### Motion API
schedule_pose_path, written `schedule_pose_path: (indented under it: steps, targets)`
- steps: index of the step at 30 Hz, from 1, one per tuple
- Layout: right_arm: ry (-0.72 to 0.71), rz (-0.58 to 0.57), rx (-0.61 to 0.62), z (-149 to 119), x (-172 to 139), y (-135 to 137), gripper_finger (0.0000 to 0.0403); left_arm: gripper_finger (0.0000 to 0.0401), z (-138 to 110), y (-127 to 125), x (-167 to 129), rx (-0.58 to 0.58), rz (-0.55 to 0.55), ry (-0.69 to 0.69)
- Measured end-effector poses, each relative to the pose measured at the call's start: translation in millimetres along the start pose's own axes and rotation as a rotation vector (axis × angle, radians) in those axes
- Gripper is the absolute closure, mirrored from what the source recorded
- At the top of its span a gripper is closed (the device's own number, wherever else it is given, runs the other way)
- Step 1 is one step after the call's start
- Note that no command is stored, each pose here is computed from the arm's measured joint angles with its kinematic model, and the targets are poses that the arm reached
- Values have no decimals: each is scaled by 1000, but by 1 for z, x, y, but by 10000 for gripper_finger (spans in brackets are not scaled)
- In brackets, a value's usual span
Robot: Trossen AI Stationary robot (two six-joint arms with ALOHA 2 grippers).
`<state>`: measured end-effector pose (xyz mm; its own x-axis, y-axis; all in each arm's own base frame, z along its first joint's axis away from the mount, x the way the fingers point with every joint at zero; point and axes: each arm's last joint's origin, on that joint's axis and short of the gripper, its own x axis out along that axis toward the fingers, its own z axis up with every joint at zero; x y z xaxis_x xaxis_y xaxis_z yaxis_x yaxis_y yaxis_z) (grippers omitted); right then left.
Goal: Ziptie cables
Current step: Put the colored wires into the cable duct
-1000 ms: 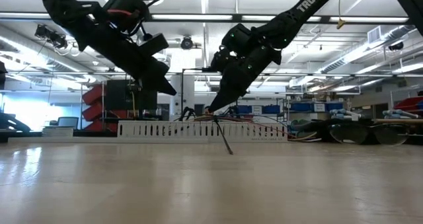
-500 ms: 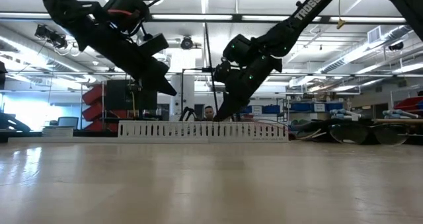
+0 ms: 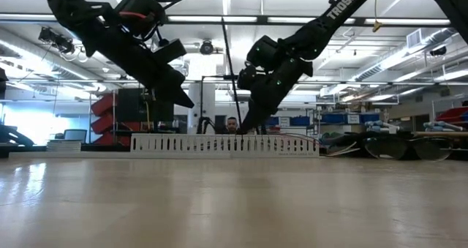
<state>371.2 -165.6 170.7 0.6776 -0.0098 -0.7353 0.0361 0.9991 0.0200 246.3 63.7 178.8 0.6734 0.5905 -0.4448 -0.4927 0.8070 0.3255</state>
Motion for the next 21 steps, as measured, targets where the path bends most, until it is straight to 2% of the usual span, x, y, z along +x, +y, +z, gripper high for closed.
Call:
schedule_pose_path:
  steps: [9, 21]
  targets:
    - [38, 33, -13, 0, 3, 13, 403, 362, -1, 0, 0, 3, -1, 7]
    - [124, 61, -17, -9, 3, 17, 403, 362, -3, 0, 0, -10, 2, 28]
